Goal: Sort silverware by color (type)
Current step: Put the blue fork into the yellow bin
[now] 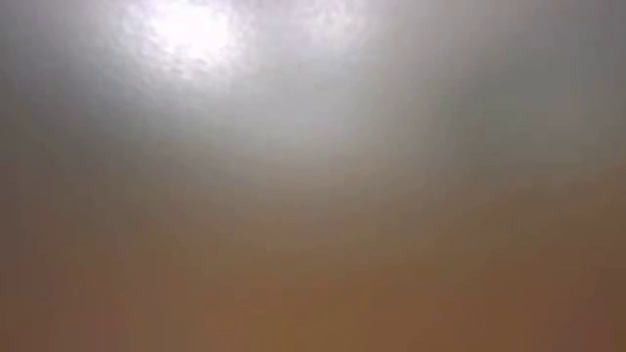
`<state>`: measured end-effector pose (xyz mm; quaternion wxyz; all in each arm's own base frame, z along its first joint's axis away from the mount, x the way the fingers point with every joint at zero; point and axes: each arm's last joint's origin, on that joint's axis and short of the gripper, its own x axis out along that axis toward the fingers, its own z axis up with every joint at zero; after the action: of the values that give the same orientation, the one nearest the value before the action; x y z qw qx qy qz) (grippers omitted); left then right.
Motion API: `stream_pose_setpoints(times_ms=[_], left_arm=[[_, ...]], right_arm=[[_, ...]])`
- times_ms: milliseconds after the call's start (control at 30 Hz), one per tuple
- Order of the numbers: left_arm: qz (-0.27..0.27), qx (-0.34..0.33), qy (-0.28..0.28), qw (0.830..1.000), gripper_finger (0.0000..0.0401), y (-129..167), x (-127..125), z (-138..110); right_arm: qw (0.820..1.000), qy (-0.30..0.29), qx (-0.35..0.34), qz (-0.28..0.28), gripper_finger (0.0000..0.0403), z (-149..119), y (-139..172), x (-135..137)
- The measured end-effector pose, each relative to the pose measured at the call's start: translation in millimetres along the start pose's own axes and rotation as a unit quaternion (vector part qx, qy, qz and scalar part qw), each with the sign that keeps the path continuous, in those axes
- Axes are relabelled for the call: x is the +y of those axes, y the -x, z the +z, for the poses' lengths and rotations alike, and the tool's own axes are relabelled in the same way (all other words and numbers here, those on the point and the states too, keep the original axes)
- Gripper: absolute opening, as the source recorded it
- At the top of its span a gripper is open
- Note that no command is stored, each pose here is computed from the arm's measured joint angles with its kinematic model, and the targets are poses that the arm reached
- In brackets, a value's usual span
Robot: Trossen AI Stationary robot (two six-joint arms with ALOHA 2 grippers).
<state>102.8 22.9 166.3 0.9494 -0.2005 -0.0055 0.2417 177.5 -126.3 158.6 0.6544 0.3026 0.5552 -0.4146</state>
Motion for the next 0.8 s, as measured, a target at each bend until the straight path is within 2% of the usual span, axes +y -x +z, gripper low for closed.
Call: stream_pose_setpoints(times_ms=[600,800], left_arm=[[0.000,0.000,0.000,1.000,0.0096,0.0,0.0,0.0],[0.000,0.000,0.000,1.000,0.0096,0.0,0.0,0.0]], right_arm=[[1.000,-0.006,0.007,-0.014,0.0115,7.2,-6.8,-13.6],[1.000,-0.013,0.010,-0.018,0.0078,9.0,-8.4,-18.1]])
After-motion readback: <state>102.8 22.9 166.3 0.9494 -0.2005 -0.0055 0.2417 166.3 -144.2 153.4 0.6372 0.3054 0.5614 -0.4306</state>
